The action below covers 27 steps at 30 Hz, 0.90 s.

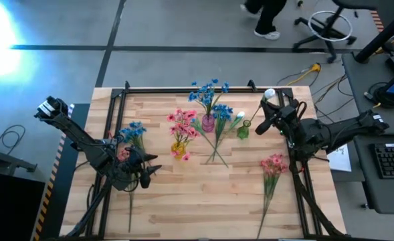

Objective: Sort flowers into vase by color
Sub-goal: Put the bottom white right flower into the green flower vase, then put the bottom left pink flower into the yellow flower vase

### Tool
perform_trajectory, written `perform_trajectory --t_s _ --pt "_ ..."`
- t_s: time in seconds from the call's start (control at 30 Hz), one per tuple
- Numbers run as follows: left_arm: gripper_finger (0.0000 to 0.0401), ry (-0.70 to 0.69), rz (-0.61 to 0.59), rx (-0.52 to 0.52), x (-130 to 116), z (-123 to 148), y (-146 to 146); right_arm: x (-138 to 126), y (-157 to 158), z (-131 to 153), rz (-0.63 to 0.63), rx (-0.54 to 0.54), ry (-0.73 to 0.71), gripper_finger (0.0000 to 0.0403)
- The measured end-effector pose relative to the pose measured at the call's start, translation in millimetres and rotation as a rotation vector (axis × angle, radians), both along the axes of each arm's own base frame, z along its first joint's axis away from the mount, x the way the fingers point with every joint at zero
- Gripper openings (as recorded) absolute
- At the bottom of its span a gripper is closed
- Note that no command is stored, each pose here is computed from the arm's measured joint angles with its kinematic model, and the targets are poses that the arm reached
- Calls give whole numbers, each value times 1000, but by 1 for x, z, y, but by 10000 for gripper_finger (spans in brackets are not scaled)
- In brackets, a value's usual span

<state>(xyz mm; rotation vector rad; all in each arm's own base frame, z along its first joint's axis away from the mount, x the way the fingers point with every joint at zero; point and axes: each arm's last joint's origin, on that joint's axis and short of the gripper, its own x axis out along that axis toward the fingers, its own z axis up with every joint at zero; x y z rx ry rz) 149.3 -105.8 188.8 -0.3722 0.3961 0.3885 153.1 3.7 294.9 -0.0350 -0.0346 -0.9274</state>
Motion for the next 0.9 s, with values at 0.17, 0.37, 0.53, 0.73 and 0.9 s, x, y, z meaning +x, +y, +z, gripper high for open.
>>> perform_trajectory --t_s 0.17,0.37,0.53,0.73,0.9 --pt "217 0 0 0 0 0 0 5 0 -11 -4 17 13 13" --pt "217 0 0 0 0 0 0 11 1 -23 -3 37 28 13" --pt "217 0 0 0 0 0 0 13 2 -26 -3 48 27 31" --pt "217 -13 4 -19 1 1 -1 13 2 -28 -4 61 26 100" --pt "217 -21 16 -72 1 1 -1 13 1 -33 -13 76 56 158"
